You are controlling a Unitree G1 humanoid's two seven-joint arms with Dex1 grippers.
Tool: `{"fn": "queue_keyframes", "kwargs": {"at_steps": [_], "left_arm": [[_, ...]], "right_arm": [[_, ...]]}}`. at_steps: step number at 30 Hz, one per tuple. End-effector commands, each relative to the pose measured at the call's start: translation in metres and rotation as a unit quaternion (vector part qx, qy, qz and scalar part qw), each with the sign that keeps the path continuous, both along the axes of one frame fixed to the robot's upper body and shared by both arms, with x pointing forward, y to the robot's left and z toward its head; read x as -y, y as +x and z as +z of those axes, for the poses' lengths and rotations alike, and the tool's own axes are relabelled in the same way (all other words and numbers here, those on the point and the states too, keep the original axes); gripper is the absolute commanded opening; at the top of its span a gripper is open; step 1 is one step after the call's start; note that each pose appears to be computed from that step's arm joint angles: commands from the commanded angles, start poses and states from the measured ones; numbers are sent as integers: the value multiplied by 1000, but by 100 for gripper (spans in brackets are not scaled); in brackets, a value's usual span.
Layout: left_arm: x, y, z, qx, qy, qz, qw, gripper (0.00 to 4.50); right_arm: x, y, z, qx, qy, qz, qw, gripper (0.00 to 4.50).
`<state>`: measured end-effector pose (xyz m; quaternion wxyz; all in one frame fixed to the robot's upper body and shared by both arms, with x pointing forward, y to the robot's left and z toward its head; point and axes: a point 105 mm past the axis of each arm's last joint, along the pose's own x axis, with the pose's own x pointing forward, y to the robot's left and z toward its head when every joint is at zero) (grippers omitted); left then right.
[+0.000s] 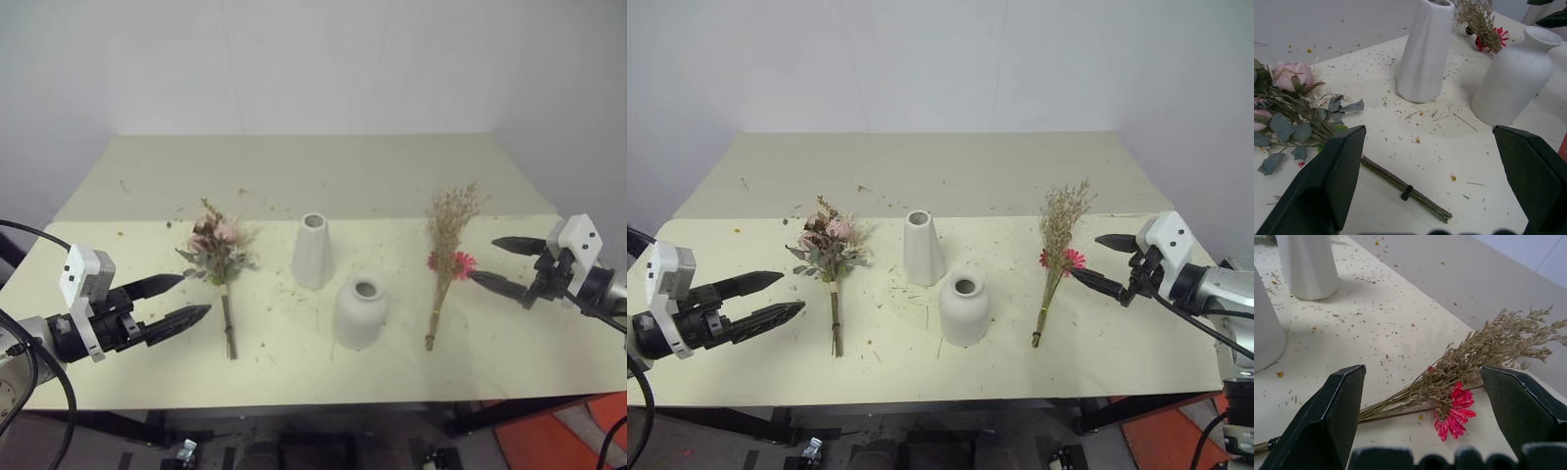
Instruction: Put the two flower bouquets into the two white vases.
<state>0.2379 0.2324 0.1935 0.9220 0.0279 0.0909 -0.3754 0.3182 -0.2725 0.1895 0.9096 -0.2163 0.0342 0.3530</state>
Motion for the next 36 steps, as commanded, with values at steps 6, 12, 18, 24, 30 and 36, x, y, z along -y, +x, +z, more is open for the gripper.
{"fn": "queue_keyframes", "kwargs": {"at_steps": [6, 12, 18, 24, 30, 36], "left_arm": [[1, -2, 11, 34, 3, 3, 999, 450], [-8, 5, 14, 31, 21, 24, 999, 450], [-18, 33, 2, -39, 61, 92, 993, 450], [-9, 57, -28, -168, 95, 140, 971, 450], [4, 87, -54, -263, 115, 189, 939, 450], [12, 108, -84, -310, 141, 224, 913, 450]], "right_arm": [[-1, 3, 11, 6, -9, 16, 1000, 439], [-2, 7, 15, 11, -12, 29, 999, 439], [-8, 9, 27, 26, -16, 57, 998, 439], [-14, 11, 43, 45, -33, 92, 994, 439], [-22, 13, 60, 58, -37, 141, 988, 439], [-24, 16, 63, 62, -45, 162, 984, 439]]}}
